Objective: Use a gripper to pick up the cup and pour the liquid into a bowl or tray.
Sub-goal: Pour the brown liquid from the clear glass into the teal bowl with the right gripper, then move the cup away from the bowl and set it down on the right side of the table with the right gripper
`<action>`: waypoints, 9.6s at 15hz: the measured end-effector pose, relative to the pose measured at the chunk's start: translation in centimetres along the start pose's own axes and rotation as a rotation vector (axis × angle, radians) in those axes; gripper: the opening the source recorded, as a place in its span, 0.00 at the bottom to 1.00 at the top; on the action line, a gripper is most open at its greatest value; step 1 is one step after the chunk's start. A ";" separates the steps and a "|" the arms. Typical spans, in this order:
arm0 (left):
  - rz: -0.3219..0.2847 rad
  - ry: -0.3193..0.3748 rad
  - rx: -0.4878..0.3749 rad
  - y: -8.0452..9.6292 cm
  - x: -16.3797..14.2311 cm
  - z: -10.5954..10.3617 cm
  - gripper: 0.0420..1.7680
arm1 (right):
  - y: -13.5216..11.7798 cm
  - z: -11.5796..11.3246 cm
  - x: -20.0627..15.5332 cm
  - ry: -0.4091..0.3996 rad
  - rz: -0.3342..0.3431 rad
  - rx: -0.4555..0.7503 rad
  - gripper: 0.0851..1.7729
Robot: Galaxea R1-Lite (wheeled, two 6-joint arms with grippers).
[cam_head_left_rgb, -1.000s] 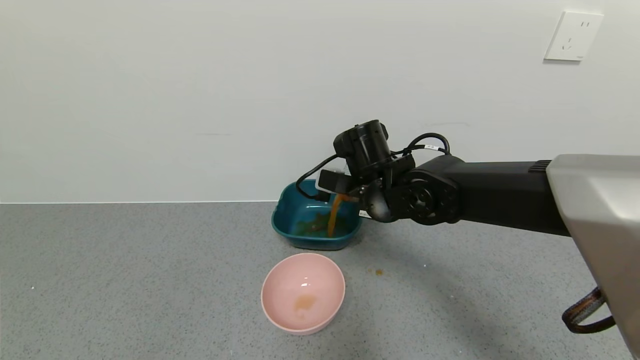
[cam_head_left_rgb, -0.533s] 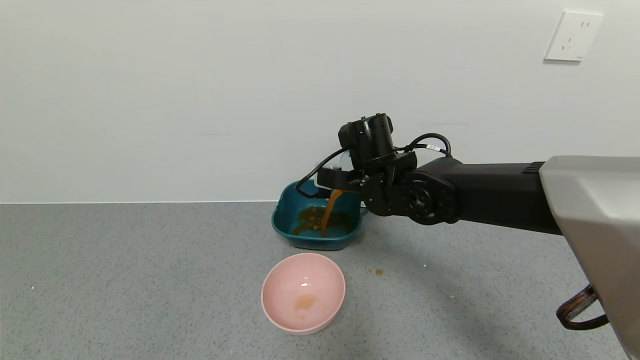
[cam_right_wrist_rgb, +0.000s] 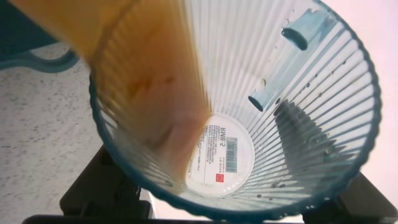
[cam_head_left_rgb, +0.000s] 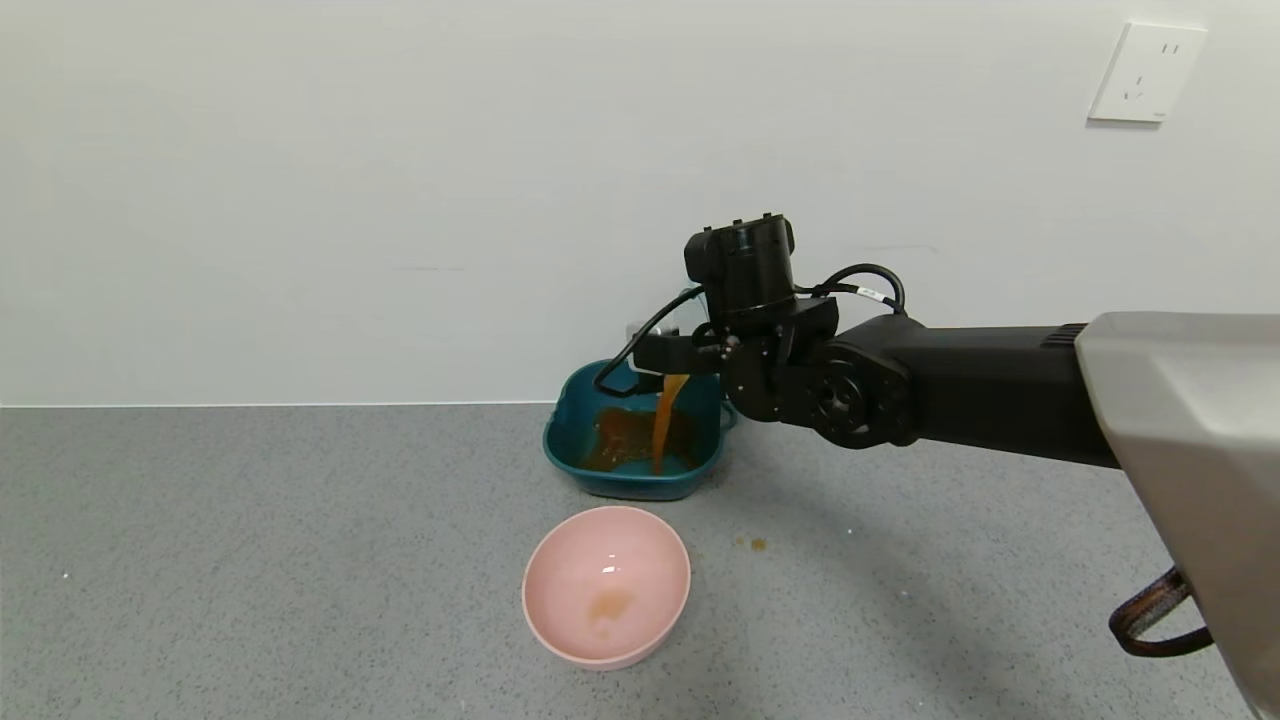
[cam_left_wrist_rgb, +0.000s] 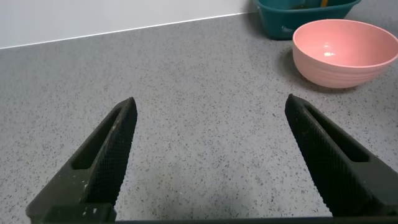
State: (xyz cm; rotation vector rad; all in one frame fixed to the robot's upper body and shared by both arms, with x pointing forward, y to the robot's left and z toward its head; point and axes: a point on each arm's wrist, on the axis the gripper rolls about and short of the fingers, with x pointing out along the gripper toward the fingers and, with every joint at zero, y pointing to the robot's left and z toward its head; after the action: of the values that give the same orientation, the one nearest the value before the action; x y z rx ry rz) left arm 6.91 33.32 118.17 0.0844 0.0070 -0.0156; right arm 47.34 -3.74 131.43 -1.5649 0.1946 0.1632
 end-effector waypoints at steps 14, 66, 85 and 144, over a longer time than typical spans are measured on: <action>0.000 0.000 0.001 0.0 0.0 0.0 0.97 | -1.4 -0.2 -0.4 0.029 -0.072 -0.169 0.75; 0.000 0.000 0.000 0.0 0.0 0.0 0.97 | -6.7 -11.5 -10.3 0.106 0.180 0.880 0.75; 0.000 0.000 0.000 0.0 0.0 0.0 0.97 | 3.0 -21.4 -10.7 0.019 -0.060 1.305 0.75; 0.000 0.000 0.000 0.0 0.0 0.0 0.97 | 16.1 -21.0 -3.5 0.136 0.180 1.338 0.92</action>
State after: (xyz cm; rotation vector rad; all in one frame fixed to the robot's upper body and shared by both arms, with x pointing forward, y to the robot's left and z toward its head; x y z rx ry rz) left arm 6.91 33.32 118.17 0.0844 0.0070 -0.0152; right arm 39.88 -24.62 116.58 -0.2229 0.4367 0.0349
